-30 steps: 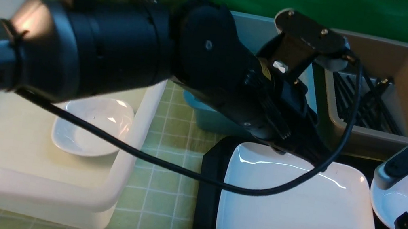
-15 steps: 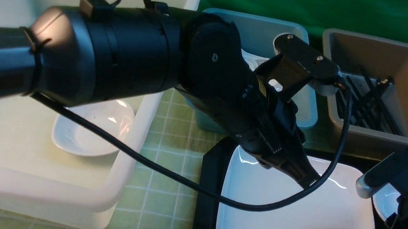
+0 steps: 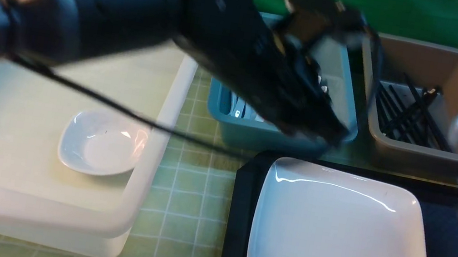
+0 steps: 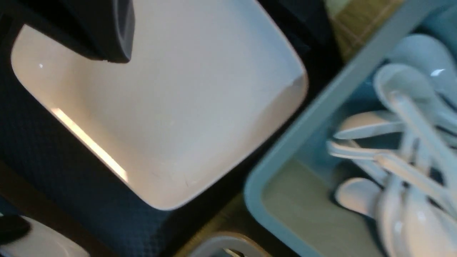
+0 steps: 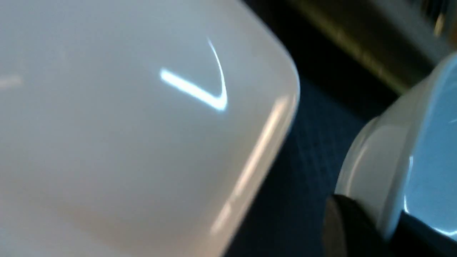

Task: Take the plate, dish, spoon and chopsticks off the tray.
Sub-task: Use the right arm to put the small plate into the large storage box on the left

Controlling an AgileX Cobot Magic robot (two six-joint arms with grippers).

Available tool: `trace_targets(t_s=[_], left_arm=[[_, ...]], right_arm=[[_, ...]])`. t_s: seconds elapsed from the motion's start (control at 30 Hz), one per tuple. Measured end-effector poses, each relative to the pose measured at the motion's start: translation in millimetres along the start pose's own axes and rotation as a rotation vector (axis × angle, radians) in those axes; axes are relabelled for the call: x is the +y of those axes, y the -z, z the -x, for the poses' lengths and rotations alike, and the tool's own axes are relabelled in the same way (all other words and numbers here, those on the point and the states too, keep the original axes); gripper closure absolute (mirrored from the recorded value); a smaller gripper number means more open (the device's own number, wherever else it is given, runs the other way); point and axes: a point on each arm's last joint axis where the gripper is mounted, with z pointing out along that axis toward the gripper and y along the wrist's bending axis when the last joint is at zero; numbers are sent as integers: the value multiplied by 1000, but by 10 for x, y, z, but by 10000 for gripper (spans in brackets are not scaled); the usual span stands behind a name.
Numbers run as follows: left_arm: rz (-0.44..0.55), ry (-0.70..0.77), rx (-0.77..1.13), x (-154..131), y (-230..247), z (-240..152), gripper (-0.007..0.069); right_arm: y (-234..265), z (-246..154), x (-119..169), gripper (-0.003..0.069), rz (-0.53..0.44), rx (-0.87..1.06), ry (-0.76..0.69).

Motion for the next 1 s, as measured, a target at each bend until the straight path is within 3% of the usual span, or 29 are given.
trace_targets(t_s=[0.1,0.13,0.17,0.27,0.33,0.4,0.43,0.5,0.63,0.83,1.0], left_arm=[[70,54,-15,337,392,105,638],[121,87,-23,536,729,117,638],[129,93,-24,569,740,113,638],[251,191,-61,931,1371,-7,638],[296,228,-83,1014,1575,-69,638],[420,343,-119,1238,1995,-328,638],[430,347,-123,1234,2041,-351,638],[524,461,-122,1349,2290,-672,638],[633,611,-99,1441,2456,-1178,638],[702,670,-122,1405,2543,-1434,638],[676,653,-172,1344,2558,-1395,638]], right_arm=[[463,411,226,634,152,-214,4],[626,611,395,634,241,-297,41],[636,629,413,634,255,-301,48],[848,1068,885,635,433,-419,177],[803,1201,1061,635,476,-426,220],[693,1534,1616,635,577,-447,319],[626,1535,1635,635,585,-434,325],[393,1762,2080,635,648,-431,387],[-198,1983,2659,635,700,-395,453],[-908,2024,2979,634,703,-315,438],[-1380,1913,3105,629,683,-237,430]])
